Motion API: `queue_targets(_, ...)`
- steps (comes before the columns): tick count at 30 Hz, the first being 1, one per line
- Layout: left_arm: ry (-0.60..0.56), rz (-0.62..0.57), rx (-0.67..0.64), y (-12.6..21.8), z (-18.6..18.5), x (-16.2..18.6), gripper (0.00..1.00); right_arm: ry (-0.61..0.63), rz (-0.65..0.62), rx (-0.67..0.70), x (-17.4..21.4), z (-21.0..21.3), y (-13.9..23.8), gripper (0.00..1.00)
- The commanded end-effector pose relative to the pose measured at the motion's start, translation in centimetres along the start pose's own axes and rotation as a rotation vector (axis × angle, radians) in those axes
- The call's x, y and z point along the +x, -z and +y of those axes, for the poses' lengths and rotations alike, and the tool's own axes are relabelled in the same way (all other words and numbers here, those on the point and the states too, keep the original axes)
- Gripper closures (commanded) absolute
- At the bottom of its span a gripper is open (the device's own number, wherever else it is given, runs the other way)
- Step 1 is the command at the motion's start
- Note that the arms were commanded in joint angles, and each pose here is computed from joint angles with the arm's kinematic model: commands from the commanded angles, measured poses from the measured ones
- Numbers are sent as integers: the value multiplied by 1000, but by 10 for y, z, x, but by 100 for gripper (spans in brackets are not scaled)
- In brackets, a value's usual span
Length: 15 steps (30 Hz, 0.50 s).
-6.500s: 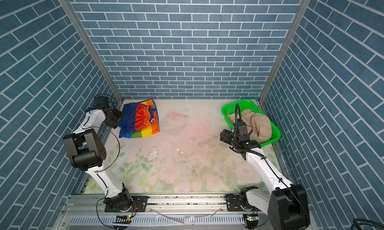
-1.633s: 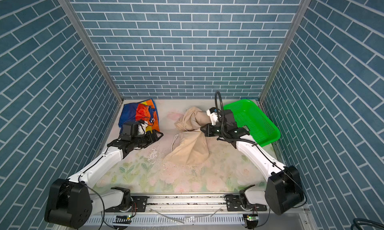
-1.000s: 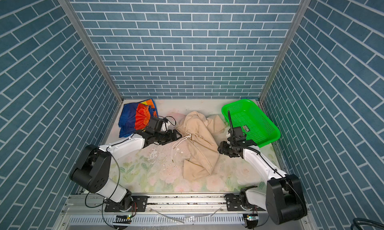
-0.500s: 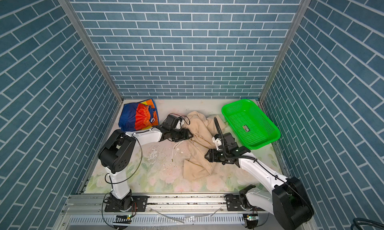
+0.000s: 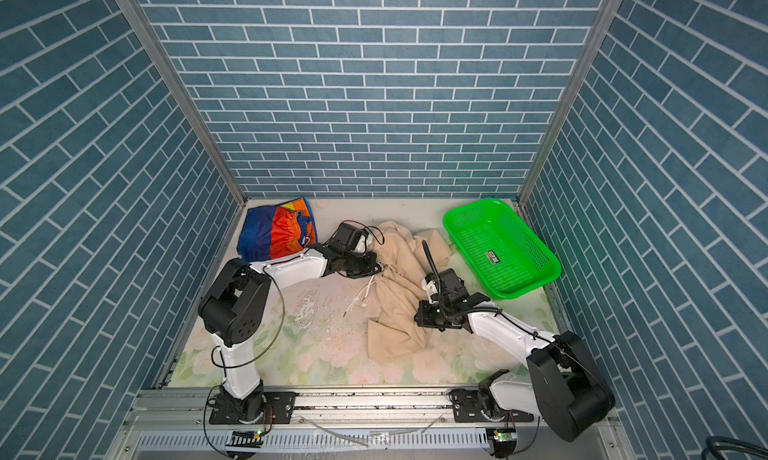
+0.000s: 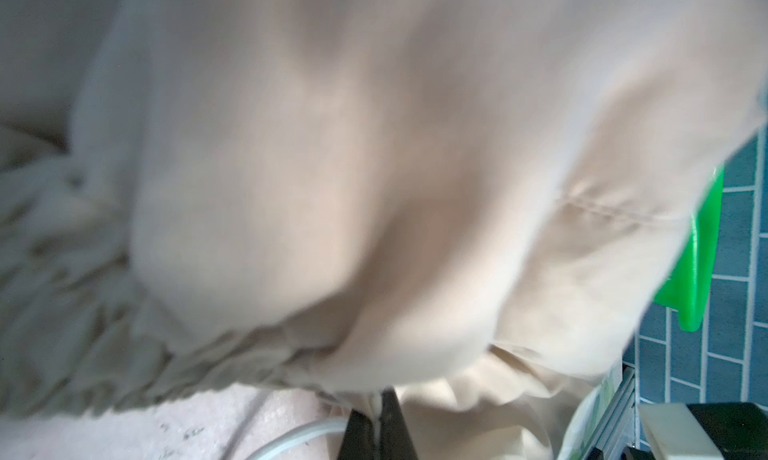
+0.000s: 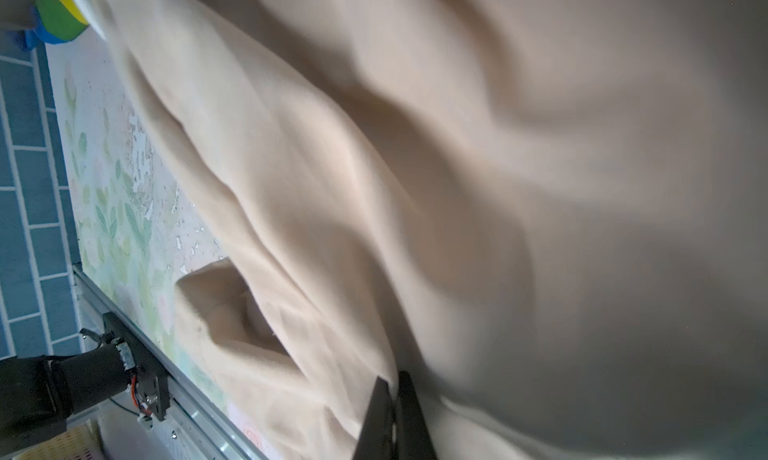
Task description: Fold and stack the shorts
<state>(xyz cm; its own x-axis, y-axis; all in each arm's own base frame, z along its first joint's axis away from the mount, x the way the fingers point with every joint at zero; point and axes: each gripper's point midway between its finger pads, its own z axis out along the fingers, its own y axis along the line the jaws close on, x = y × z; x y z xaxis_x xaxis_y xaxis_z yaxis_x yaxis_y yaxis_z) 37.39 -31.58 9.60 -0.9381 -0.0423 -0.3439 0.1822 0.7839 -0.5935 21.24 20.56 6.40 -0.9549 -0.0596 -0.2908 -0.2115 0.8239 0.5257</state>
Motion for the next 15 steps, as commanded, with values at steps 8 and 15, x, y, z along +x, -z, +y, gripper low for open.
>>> queue_targets(8,-154,-284,-75,177,-63,-64,100,228,-425,276,-100,24,123,100)
queue_targets(15,-223,-409,-53,250,-98,-74,100,353,-757,316,-163,79,234,100)
